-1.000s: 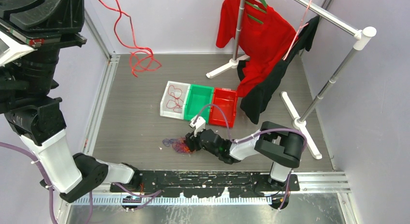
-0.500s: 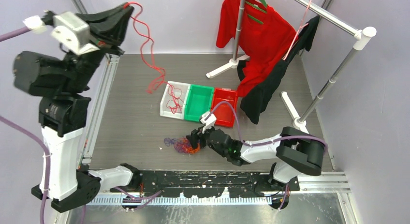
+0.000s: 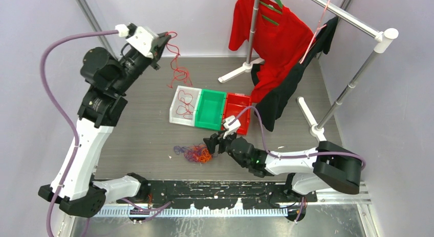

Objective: Untangle the cables

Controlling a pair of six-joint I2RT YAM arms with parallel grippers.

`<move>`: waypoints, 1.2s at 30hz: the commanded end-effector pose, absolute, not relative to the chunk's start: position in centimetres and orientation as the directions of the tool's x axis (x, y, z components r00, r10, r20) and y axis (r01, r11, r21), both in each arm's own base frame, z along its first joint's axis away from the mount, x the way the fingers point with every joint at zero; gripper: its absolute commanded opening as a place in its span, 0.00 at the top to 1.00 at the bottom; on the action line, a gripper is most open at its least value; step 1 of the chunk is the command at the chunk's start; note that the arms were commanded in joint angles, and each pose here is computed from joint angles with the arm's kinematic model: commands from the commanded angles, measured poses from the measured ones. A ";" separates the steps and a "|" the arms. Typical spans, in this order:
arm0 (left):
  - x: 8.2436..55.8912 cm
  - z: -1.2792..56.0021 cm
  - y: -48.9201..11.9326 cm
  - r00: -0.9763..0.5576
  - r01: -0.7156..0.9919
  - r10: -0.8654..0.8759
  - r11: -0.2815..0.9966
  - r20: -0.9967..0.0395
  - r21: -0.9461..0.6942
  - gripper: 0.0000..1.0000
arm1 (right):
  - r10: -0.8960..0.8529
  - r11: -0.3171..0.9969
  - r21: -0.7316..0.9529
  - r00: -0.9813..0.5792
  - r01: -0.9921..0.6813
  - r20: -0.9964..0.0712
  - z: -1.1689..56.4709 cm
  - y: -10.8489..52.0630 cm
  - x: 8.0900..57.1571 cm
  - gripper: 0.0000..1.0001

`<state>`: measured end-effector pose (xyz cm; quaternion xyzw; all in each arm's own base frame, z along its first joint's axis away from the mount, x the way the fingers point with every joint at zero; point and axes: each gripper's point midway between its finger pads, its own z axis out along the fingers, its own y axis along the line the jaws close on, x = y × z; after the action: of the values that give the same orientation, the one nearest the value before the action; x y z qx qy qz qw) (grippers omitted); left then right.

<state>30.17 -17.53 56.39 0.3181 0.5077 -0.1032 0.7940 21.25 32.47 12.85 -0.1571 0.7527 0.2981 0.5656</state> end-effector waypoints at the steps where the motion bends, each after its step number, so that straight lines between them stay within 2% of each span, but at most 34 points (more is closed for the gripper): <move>1: 30.9 55.8 -17.3 0.497 0.438 0.198 0.783 -0.845 0.441 1.00 | 0.178 0.805 0.297 -0.268 -0.514 -0.947 14.7 30.7 21.9 0.23; 9: 35.4 47.2 -19.2 0.376 0.486 0.309 0.737 -0.874 0.470 1.00 | 0.200 0.819 0.305 -0.256 -0.486 -0.946 15.2 29.3 21.8 0.24; 16: 39.8 39.9 -19.3 0.305 0.466 0.492 0.670 -0.816 0.578 1.00 | 0.211 0.821 0.309 -0.247 -0.480 -0.946 15.8 28.5 21.7 0.24; 25: 45.0 39.6 -16.4 0.255 0.350 0.609 0.666 -0.751 0.659 1.00 | 0.219 0.828 0.313 -0.244 -0.466 -0.945 15.7 28.1 21.8 0.25; 30: 46.2 37.9 -14.6 0.211 0.323 0.658 0.652 -0.723 0.687 1.00 | 0.210 0.832 0.305 -0.245 -0.464 -0.946 15.5 28.3 21.9 0.25; 36: 47.2 38.6 -12.0 0.190 0.270 0.653 0.683 -0.733 0.679 1.00 | 0.203 0.835 0.301 -0.250 -0.461 -0.947 15.2 28.4 22.0 0.26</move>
<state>46.19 -13.90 34.32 0.4058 0.6509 0.1098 0.6321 21.60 28.25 14.10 -0.1085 0.7513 0.2653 0.5945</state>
